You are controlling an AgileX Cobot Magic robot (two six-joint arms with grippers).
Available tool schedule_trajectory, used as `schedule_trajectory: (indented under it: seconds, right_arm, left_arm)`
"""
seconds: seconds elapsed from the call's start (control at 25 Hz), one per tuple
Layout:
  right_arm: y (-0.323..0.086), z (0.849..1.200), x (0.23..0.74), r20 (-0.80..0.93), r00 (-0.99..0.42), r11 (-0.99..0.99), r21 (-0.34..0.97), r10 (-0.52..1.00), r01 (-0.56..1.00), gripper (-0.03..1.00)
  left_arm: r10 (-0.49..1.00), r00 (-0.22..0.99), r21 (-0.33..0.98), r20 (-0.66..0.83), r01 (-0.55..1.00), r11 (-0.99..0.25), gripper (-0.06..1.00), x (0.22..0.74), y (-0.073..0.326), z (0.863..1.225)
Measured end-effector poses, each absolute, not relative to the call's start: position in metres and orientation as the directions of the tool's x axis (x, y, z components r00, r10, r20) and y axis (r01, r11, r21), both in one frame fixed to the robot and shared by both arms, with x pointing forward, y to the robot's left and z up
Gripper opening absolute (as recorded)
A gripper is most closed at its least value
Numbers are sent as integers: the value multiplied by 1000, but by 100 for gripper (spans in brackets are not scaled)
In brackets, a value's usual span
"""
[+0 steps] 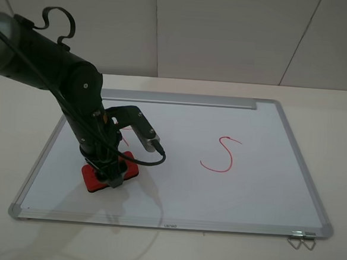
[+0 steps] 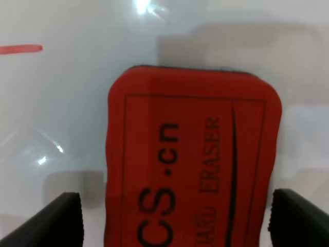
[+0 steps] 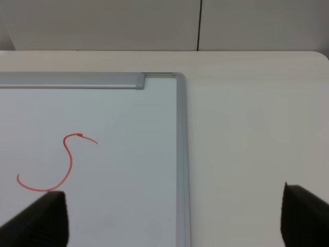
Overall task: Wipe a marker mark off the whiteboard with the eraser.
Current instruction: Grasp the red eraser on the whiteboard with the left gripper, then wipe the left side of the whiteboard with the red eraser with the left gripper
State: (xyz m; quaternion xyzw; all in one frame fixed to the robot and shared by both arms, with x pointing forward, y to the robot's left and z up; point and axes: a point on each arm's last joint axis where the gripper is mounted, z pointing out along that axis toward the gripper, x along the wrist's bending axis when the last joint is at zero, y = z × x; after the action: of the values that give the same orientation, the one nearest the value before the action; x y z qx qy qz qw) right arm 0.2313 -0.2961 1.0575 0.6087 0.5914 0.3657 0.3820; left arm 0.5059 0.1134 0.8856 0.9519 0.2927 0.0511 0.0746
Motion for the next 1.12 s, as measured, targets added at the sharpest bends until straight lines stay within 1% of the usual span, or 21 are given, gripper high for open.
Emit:
schedule_trajectory:
  seconds: [0.24, 0.32, 0.4, 0.84, 0.92, 1.0, 1.12]
  right_arm:
    - [-296, 1057, 231, -7, 33, -9, 898, 999, 441, 71]
    - [-296, 1057, 231, -7, 33, -9, 898, 999, 441, 71]
    - [-296, 1057, 231, -7, 33, -9, 898, 999, 441, 71]
    - [-296, 1057, 231, -7, 33, -9, 898, 999, 441, 71]
    - [-296, 1057, 231, -7, 33, -9, 898, 999, 441, 71]
    - [-296, 1057, 231, -7, 33, -9, 898, 999, 441, 71]
    - [-296, 1057, 231, -7, 33, -9, 898, 999, 441, 71]
  left_arm:
    - [565, 823, 170, 53, 550, -818, 72, 506, 113, 885]
    - [565, 823, 171, 53, 550, -818, 68, 506, 113, 885]
    - [565, 823, 171, 53, 550, -818, 57, 506, 113, 885]
    - [572, 819, 180, 55, 555, -812, 57, 506, 113, 887]
    - [591, 804, 205, 60, 570, -796, 57, 507, 114, 896]
    - [644, 763, 250, 62, 612, -750, 57, 510, 118, 910]
    - [756, 654, 286, 39, 718, -635, 57, 518, 130, 920]
